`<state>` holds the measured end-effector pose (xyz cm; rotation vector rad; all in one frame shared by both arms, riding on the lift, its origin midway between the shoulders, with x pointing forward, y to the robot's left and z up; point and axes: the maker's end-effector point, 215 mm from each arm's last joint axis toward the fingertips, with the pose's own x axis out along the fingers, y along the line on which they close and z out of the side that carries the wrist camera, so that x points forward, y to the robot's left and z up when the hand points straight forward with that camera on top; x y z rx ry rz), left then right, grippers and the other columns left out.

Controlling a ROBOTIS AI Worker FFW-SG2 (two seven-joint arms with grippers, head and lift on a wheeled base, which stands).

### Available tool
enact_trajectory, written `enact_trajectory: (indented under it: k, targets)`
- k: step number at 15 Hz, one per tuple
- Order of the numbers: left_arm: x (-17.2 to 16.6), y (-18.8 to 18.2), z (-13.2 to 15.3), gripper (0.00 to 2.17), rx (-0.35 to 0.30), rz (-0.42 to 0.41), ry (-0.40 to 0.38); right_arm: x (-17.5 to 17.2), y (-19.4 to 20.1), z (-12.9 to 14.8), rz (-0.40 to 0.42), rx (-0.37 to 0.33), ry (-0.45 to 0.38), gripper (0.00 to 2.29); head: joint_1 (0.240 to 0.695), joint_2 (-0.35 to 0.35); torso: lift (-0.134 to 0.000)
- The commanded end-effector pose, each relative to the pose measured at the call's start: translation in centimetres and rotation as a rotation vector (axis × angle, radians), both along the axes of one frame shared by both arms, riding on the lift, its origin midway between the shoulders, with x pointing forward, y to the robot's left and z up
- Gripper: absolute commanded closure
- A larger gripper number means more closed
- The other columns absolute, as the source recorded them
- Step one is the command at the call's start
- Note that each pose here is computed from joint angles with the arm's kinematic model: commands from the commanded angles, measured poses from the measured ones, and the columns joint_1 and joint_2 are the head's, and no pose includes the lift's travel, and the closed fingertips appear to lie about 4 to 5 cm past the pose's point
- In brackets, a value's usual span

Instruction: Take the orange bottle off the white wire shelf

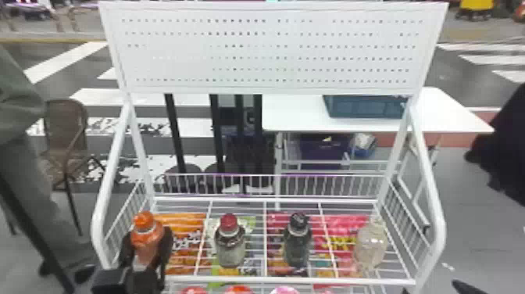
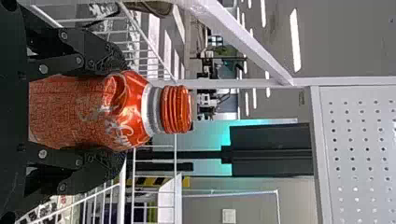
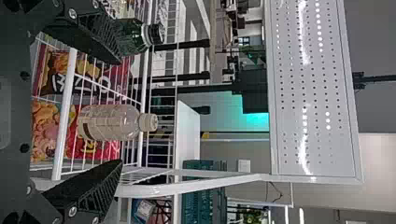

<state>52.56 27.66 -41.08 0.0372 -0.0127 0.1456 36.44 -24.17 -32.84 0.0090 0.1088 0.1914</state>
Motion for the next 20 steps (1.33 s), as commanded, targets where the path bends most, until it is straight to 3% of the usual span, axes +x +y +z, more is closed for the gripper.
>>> enact_trajectory:
  k: [1,6,10,14,20]
  targets:
    - [-2.2,-0.5,2.2,0.97,-0.004,-0.009,-0.004,0.0,0.0,-0.1,-0.001,0.000,0.001,0.15,0.499,0.000,0.000]
    - [-8.5,-2.8,5.7,0.97,-0.008,-0.068,0.086,0.3,0.2,0.1,0.002,0.002,-0.006,0.15,0.499,0.000,0.000]
    - [-13.0,-5.6,9.8,0.97,-0.008,-0.133,0.074,0.4,0.3,0.2,0.007,0.006,-0.008,0.15,0.499,0.000,0.000]
    - [-15.0,-5.7,9.6,0.97,0.000,-0.130,0.098,0.0,0.4,0.0,0.015,0.006,-0.002,0.15,0.499,0.000,0.000]
    - [-15.0,-5.4,9.7,0.97,0.004,-0.122,0.094,-0.4,0.5,0.5,0.018,0.006,-0.008,0.15,0.499,0.000,0.000]
